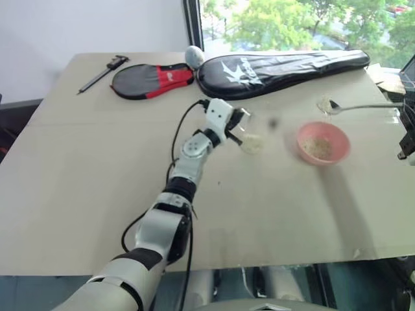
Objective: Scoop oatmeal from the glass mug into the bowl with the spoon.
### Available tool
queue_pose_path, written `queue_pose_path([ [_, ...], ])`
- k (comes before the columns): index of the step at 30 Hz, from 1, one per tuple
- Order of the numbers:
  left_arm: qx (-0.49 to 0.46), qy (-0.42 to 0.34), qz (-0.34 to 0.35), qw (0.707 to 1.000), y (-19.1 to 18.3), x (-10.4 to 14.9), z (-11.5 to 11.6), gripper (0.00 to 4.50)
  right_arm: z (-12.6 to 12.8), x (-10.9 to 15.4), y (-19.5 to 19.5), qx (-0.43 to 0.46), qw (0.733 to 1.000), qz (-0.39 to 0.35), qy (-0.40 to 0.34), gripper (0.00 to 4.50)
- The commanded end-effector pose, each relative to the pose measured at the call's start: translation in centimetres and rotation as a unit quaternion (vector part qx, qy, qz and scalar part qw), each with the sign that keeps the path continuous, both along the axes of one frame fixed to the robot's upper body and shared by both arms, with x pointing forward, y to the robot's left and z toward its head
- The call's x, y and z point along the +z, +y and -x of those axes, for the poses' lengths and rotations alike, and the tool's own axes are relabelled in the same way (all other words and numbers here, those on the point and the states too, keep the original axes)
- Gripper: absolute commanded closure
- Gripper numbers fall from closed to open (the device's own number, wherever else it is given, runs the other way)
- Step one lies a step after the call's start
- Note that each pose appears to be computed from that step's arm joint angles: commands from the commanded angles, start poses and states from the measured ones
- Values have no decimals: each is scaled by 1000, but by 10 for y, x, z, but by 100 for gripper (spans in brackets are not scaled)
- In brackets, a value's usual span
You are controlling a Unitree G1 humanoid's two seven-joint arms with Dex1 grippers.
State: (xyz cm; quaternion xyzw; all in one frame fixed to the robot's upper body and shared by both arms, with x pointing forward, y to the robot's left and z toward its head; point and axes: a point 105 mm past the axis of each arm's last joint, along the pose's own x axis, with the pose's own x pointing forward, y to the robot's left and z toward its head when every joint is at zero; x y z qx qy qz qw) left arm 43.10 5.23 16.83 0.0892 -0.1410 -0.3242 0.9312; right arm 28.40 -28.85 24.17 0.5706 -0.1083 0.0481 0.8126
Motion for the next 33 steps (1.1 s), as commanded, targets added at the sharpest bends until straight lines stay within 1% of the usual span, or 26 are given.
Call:
queue_pose_path([
  [1, 4, -39, 30, 999, 6, 23, 2, 445, 4, 4, -15, -22, 999, 31, -9, 450],
  [4, 10, -41, 53, 998, 15, 27, 4, 445, -4, -6, -21, -35, 995, 92, 26, 450],
  [7, 15, -42, 56, 997, 20, 28, 7, 445, -11, -4, -21, -40, 987, 148, 36, 450],
  [9, 21, -42, 58, 997, 24, 27, 9, 445, -17, -3, -16, -37, 978, 201, 46, 450],
  [12, 31, -41, 61, 997, 30, 26, 12, 445, -27, -3, -3, -29, 955, 289, 56, 450],
  [14, 37, -39, 63, 997, 33, 26, 14, 445, -32, -2, 5, -24, 941, 334, 57, 450],
  [16, 45, -36, 67, 996, 38, 25, 16, 445, -36, 0, 18, -14, 913, 405, 53, 450],
  [18, 49, -34, 69, 996, 40, 24, 18, 445, -39, 2, 25, -11, 890, 453, 48, 450],
  [19, 52, -33, 69, 996, 41, 23, 19, 445, -41, 4, 30, -9, 873, 485, 42, 450],
  [22, 59, -29, 69, 995, 44, 20, 23, 445, -42, 13, 49, 0, 808, 589, 13, 450],
  [23, 61, -27, 69, 995, 45, 20, 24, 445, -41, 17, 57, 6, 773, 634, -4, 450],
  [25, 63, -24, 70, 995, 47, 17, 27, 445, -37, 21, 73, 29, 717, 696, -36, 450],
  [27, 65, -21, 70, 995, 47, 15, 30, 445, -36, 23, 79, 38, 691, 720, -49, 450],
  [28, 66, -20, 70, 995, 47, 15, 30, 445, -36, 23, 79, 39, 685, 726, -51, 450],
  [30, 68, -16, 70, 995, 48, 13, 32, 445, -36, 25, 73, 34, 689, 722, -46, 450],
  [31, 68, -15, 70, 995, 48, 12, 32, 445, -37, 28, 69, 27, 702, 710, -45, 450],
  [33, 68, -12, 69, 995, 47, 10, 34, 445, -39, 42, 61, 3, 748, 662, -49, 450],
])
